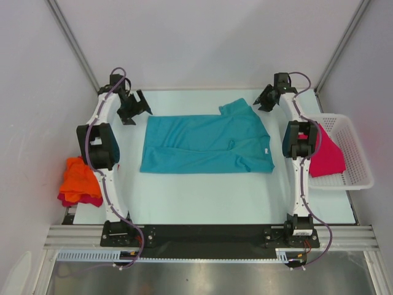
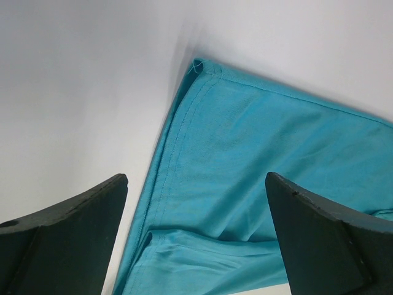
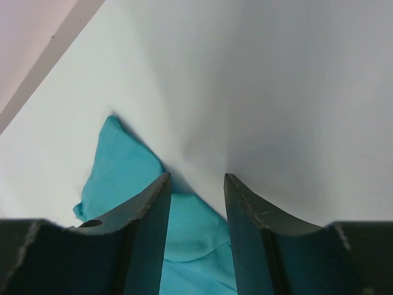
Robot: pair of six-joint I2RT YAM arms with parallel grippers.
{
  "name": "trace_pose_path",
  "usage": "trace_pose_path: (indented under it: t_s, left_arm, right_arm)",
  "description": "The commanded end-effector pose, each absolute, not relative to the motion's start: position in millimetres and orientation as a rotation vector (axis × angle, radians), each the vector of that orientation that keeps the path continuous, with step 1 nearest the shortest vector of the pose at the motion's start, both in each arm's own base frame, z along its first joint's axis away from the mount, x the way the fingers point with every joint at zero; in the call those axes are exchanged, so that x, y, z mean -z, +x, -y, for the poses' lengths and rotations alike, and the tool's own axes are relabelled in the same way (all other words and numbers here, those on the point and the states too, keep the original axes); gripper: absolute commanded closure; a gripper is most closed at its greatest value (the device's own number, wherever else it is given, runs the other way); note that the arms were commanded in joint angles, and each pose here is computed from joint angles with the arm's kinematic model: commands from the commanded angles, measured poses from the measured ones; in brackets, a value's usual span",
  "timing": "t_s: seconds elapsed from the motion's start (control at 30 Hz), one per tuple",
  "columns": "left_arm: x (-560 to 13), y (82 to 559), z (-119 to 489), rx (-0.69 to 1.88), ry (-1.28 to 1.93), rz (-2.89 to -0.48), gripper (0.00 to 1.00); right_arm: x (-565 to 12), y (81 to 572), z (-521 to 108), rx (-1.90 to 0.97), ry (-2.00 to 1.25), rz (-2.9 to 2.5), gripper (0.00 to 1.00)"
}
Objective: Fold and stack the t-shirts
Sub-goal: Grap the side of the flattened tshirt furthest away from the robot with both arms
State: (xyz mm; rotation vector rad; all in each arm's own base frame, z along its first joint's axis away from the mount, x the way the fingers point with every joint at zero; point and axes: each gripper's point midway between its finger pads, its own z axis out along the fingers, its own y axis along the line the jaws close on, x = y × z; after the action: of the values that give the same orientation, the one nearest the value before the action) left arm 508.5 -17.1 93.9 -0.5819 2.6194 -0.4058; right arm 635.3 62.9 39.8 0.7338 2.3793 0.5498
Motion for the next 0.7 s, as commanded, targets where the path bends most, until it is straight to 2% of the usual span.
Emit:
trace_pose_path:
  t_s: [0.0, 0.33, 0.67]
  left_arm:
    - [-97.6, 516.0, 19.4, 0.390, -0.526, -2.607, 0.01]
    - [-88.6, 518.0, 15.9, 0.351, -0.523, -2.612, 0.01]
    - [-64.7, 536.4, 31.8, 0.432, -0.605, -2.620, 0.01]
  right_arm:
    - [-42.0, 646.8, -68.7, -0.577, 0.718, -2.348, 0.54]
    - [-18.0, 648.5, -106.1, -0.717, 0.703, -2.368, 0.55]
    - [-3.5, 633.9, -152.8, -0.790, 0.635, -2.429, 0.56]
